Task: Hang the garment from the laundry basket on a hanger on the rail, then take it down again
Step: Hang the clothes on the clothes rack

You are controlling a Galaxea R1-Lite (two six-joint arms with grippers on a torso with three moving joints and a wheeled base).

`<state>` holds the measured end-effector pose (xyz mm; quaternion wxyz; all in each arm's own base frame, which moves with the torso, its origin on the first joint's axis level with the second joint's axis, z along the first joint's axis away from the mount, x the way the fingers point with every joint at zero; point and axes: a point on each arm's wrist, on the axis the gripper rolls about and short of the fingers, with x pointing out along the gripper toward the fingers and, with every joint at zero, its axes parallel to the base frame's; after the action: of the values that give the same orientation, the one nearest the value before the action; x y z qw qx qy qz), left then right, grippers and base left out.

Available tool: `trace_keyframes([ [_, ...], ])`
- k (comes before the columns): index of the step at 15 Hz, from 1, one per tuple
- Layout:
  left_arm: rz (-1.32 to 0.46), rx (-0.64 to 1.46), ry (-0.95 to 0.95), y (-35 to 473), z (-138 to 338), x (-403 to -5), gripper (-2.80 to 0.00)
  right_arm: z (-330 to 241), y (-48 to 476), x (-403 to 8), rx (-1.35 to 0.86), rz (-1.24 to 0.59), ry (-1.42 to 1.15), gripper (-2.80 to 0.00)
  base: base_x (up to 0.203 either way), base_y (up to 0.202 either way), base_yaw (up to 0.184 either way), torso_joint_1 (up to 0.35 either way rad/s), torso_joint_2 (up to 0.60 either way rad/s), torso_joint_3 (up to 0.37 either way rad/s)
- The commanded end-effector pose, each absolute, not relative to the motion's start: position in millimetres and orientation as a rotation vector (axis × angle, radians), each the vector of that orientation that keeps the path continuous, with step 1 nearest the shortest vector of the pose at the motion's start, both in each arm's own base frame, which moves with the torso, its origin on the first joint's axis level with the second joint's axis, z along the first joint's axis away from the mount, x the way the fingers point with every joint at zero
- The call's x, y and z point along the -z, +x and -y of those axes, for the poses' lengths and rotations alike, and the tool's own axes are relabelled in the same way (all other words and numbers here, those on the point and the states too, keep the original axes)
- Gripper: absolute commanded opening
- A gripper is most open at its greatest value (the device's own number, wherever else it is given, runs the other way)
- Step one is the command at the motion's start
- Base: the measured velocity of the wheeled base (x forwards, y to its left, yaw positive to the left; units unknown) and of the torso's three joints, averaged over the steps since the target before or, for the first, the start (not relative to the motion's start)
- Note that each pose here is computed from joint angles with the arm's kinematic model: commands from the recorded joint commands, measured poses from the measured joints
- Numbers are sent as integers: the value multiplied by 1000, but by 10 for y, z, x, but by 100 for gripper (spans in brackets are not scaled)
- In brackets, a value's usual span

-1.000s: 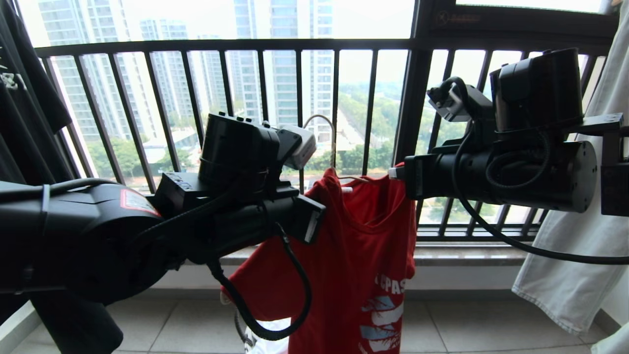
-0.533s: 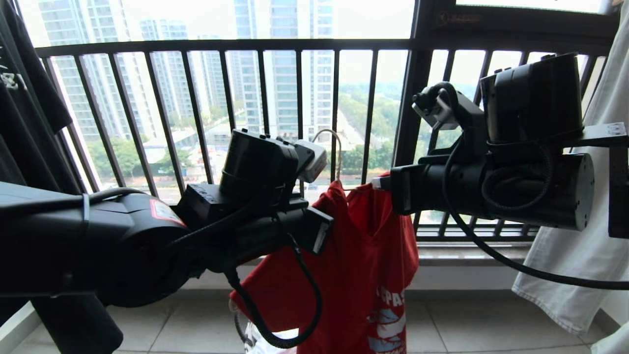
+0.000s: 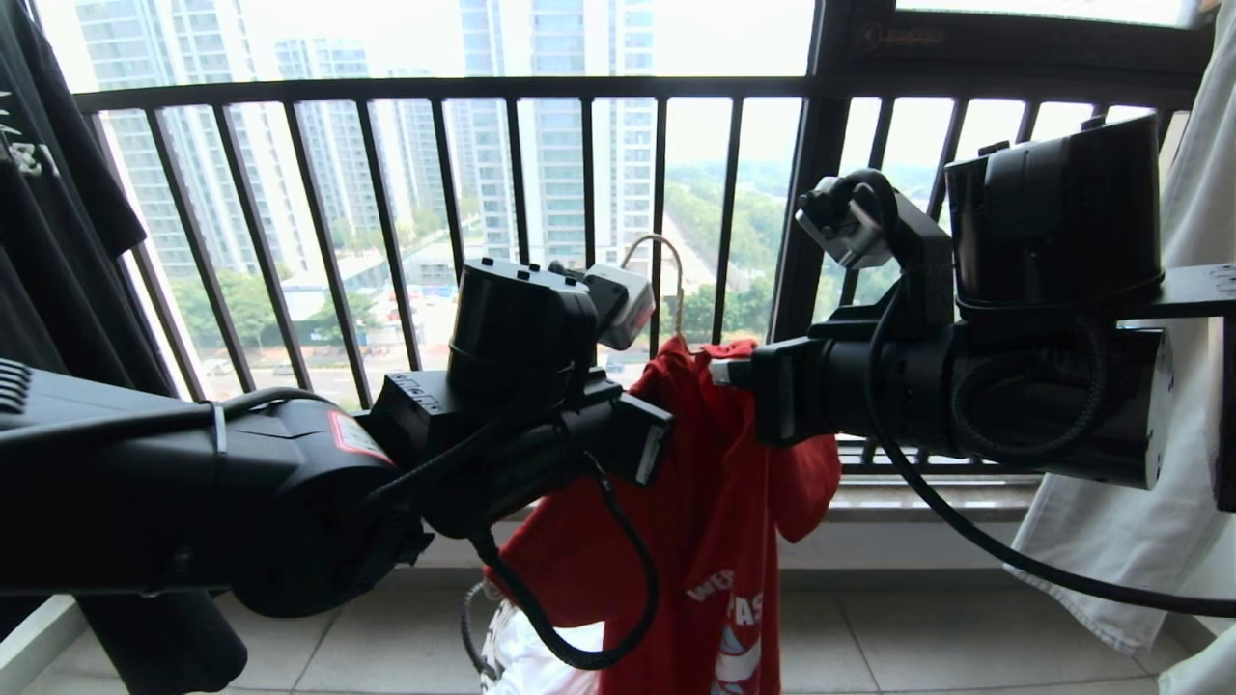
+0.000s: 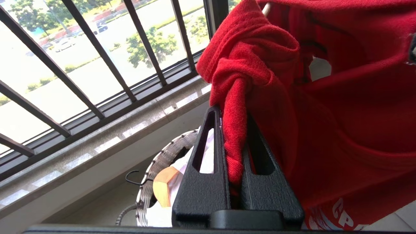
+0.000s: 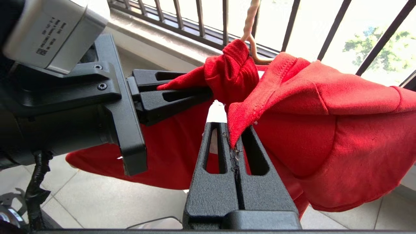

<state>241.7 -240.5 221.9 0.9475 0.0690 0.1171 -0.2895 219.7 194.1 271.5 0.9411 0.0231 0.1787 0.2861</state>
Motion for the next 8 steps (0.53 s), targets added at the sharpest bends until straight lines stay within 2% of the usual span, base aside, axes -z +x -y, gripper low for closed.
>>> trace_keyframes([
  [1, -240, 588, 142, 2430, 2417, -2199, -280, -1919, 2149, -2759, -590, -351, 53, -280, 0, 0, 0, 0, 0, 0],
  [8, -244, 588, 142, 2446, 2433, -2179, -280, -1936, 1895, -2838, -662, -328, 48, -280, 0, 0, 0, 0, 0, 0],
])
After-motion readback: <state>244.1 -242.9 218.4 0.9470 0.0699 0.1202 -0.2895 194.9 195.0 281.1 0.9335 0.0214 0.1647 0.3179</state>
